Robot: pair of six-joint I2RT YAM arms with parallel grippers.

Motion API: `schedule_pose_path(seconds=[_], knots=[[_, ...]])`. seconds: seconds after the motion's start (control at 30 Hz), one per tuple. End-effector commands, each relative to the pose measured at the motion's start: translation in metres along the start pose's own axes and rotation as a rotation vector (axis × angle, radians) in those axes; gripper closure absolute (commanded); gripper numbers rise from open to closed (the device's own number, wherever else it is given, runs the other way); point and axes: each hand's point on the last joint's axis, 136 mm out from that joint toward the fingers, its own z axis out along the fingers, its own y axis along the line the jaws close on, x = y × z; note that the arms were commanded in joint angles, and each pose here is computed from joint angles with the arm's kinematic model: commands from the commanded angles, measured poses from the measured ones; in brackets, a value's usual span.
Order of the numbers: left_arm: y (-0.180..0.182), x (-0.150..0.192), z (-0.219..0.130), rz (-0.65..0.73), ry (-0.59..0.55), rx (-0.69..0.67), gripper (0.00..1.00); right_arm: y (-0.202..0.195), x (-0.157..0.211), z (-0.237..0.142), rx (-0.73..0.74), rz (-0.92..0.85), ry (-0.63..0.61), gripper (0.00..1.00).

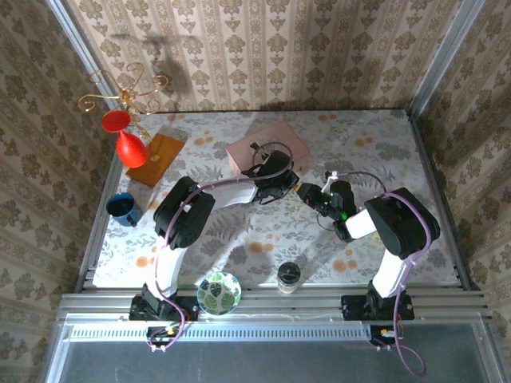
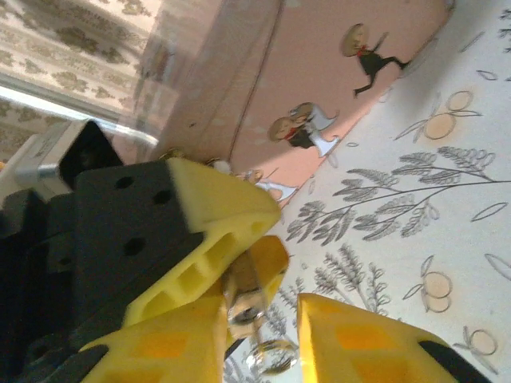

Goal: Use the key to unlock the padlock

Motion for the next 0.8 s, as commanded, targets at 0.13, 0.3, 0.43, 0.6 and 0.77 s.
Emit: schedule_pose_path(seconds=[0.13,0.3,0.43,0.6,0.77], knots=[[-0.028,0.008,-0.013,0.000,0.043,0.097,1.00,-0.006,0.002,-0.020,0.089,-0.067,0.015,0.46],[-0.027,0.006,-0.013,-0.005,0.041,0.096,1.00,-0.007,0.000,-0.033,0.103,-0.062,-0.001,0.49],[-0.027,0.008,-0.013,-0.007,0.049,0.099,1.00,-0.006,0.001,-0.040,0.108,-0.056,0.009,0.59],[-0.030,0.010,-0.014,0.000,0.057,0.108,1.00,0.002,0.000,-0.037,0.061,-0.045,0.052,0.65],[-0.030,0.015,-0.013,-0.005,0.072,0.109,1.00,0.009,-0.002,-0.027,0.016,-0.048,0.090,0.68]])
